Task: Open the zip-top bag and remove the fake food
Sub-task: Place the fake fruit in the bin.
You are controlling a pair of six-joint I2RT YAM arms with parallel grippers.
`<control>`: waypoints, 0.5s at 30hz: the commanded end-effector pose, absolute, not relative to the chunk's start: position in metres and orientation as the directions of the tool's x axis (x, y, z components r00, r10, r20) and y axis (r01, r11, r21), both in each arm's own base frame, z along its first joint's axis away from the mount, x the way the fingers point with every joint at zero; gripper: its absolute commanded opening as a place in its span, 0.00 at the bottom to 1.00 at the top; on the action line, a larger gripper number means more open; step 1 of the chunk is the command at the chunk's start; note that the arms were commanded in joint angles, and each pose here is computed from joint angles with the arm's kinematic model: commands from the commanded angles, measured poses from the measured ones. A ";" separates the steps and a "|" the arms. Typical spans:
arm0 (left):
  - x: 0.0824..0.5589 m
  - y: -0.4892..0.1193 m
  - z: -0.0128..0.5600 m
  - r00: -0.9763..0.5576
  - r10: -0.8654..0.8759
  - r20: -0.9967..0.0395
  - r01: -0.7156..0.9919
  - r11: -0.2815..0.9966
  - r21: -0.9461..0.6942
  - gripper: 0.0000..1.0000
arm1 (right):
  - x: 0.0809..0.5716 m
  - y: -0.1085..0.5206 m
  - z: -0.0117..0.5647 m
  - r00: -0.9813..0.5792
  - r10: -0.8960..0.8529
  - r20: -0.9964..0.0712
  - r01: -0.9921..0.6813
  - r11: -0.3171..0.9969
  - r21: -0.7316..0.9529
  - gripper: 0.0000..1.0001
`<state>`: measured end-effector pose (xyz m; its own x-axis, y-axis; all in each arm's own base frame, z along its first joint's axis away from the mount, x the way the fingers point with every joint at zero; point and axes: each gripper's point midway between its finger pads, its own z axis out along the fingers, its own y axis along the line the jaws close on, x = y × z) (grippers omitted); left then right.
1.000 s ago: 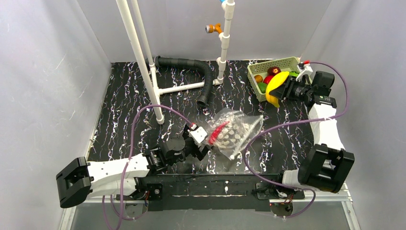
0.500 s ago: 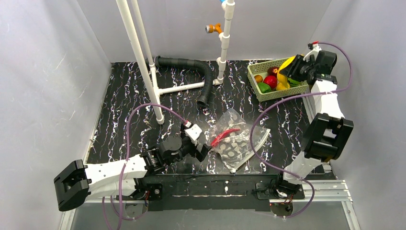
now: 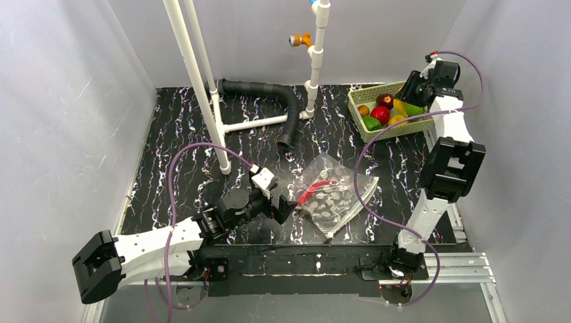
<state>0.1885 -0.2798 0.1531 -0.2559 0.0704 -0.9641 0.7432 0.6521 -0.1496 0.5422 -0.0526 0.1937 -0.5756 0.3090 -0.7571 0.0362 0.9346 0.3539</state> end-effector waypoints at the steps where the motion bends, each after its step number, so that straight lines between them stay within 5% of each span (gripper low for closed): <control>1: 0.188 -0.279 0.157 -0.287 0.023 -0.958 0.735 0.646 -0.205 0.98 | 0.557 -0.078 0.201 -0.533 0.263 -0.804 0.095 0.963 0.252 0.10; 9: 0.185 -0.285 0.158 -0.345 0.022 -0.938 0.732 0.632 -0.254 0.98 | 0.570 -0.084 0.195 -0.533 0.202 -0.822 0.084 0.979 0.186 0.79; 10: 0.185 -0.285 0.159 -0.348 0.021 -0.937 0.733 0.629 -0.258 0.98 | 0.571 -0.085 0.196 -0.530 0.201 -0.824 0.088 0.979 0.182 0.94; 15: 0.185 -0.286 0.162 -0.368 0.002 -0.930 0.725 0.627 -0.286 0.98 | 0.560 -0.074 0.206 -0.534 0.166 -0.829 0.020 0.983 0.184 0.98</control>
